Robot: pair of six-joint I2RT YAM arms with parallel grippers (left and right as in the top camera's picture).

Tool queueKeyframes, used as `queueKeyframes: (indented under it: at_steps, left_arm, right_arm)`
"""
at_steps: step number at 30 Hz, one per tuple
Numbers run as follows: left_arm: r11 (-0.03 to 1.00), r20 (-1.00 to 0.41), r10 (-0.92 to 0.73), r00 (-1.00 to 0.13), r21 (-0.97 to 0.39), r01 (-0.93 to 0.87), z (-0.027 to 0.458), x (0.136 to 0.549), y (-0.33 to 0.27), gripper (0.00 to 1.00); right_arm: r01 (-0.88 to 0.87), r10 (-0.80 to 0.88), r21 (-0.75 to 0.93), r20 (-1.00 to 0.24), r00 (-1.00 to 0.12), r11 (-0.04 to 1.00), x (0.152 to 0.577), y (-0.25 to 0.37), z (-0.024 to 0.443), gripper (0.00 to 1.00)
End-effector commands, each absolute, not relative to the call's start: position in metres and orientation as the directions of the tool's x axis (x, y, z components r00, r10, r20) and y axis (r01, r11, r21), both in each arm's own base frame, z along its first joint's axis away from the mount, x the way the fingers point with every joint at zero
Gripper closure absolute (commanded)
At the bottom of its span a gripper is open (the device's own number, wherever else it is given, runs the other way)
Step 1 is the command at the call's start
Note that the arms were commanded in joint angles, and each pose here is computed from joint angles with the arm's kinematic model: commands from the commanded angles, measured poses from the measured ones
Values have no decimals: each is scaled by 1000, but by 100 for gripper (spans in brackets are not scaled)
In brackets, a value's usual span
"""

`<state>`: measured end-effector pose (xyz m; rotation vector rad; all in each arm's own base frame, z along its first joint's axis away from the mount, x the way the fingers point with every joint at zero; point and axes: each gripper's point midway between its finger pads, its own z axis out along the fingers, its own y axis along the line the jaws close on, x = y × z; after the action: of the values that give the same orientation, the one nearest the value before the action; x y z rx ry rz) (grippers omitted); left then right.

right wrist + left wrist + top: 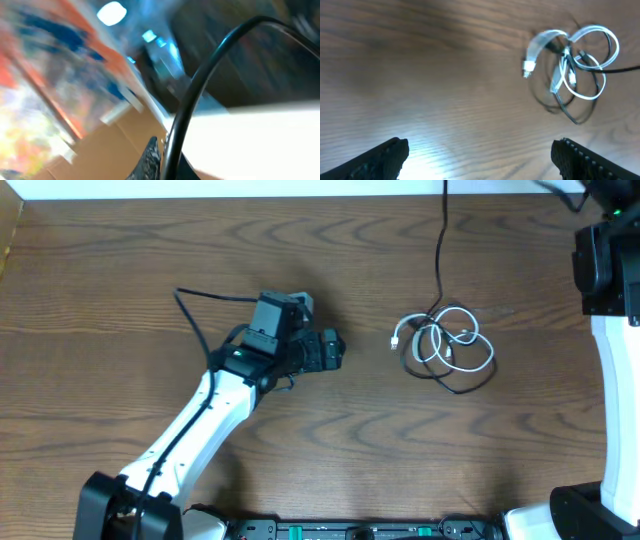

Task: Untangle cables

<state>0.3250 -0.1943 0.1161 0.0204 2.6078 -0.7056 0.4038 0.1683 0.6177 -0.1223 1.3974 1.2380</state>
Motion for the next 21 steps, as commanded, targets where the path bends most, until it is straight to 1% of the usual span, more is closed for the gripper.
queueKeyframes:
  at_steps: [1, 4, 6, 8, 12, 17, 21]
  left_arm:
    - [854, -396, -43, -917, -491, 172, 106, 318, -219, 4]
    - [840, -395, -23, -919, -506, 196, 101, 315, -240, 4]
    - [827, -400, -15, -916, -520, 214, 97, 314, -255, 4]
    - [811, -409, -15, -912, -539, 228, 93, 316, -272, 4]
    - [781, -440, -15, -898, -566, 264, 79, 322, -304, 4]
    - [779, -422, -7, -906, -571, 260, 50, 324, -318, 4]
    - [788, -404, 2, -915, -563, 250, 35, 324, -318, 4]
  right_arm:
    - [-632, 494, 544, -824, -277, 553, 415, 164, 589, 99]
    - [-545, 427, 535, -845, -324, 645, 425, 158, 554, 99]
    - [-510, 385, 516, -855, -347, 688, 427, 155, 537, 99]
    - [-477, 356, 504, -858, -370, 720, 429, 151, 524, 99]
    - [-458, 313, 475, -868, -387, 751, 429, 147, 511, 99]
    - [-420, 328, 466, -873, -362, 778, 434, 123, 513, 99]
    - [-374, 384, 464, -883, -270, 803, 435, 81, 536, 99]
